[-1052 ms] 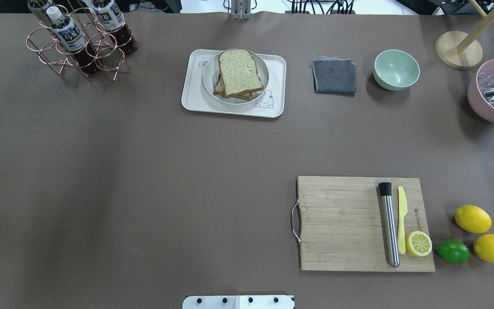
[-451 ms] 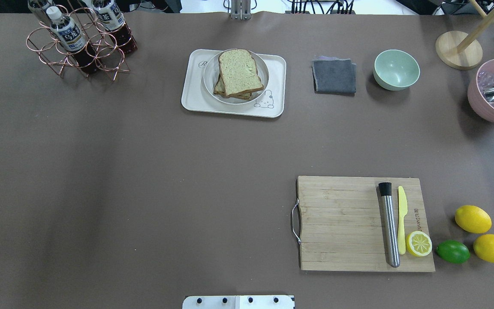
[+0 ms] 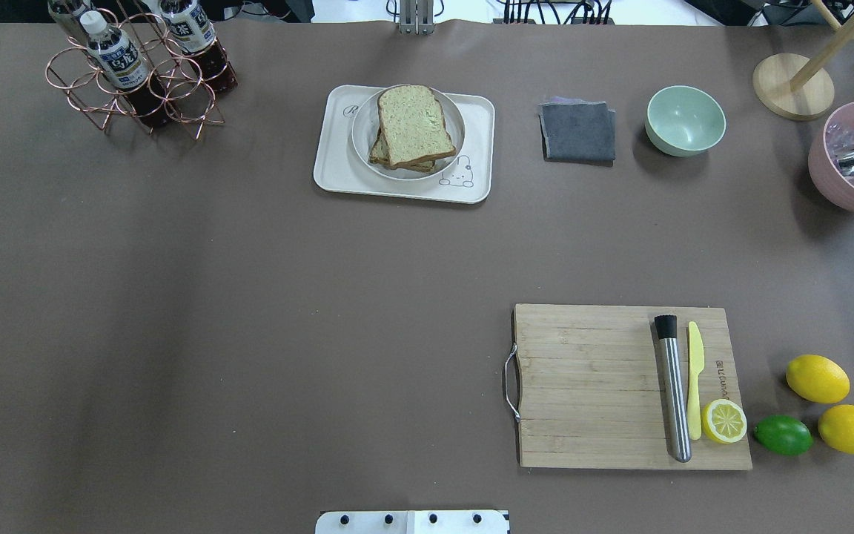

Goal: Make sandwich and place on tray

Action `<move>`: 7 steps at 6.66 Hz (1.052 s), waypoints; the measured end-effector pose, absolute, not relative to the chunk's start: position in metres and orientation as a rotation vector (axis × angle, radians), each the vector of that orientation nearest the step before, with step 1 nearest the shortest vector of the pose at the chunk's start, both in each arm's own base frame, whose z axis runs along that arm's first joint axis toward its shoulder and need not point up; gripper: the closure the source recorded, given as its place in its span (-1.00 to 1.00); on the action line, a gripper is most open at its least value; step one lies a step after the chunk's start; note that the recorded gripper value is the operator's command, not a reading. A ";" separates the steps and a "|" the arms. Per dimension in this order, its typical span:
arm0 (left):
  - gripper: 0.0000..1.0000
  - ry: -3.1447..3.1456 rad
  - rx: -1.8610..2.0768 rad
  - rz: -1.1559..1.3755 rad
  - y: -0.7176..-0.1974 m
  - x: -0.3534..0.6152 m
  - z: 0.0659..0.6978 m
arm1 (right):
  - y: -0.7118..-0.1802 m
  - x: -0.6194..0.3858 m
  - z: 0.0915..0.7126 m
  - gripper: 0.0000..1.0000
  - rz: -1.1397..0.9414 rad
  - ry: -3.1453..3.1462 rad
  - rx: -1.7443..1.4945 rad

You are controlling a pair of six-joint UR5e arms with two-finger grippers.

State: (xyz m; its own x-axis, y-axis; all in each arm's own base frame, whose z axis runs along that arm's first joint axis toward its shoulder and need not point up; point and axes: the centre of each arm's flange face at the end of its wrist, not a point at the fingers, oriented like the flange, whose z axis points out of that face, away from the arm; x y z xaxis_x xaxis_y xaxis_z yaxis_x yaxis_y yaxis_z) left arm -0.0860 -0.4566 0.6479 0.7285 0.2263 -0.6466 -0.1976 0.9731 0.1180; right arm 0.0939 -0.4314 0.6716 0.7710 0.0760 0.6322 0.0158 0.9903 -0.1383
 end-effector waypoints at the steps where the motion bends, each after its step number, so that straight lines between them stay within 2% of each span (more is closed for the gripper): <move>1: -0.97 0.718 0.041 0.233 -0.455 -0.086 0.648 | -0.431 0.094 0.672 -1.00 0.025 -0.690 -0.118; 7: -0.97 0.720 0.036 0.230 -0.454 -0.086 0.651 | -0.419 0.090 0.682 -1.00 -0.003 -0.718 -0.021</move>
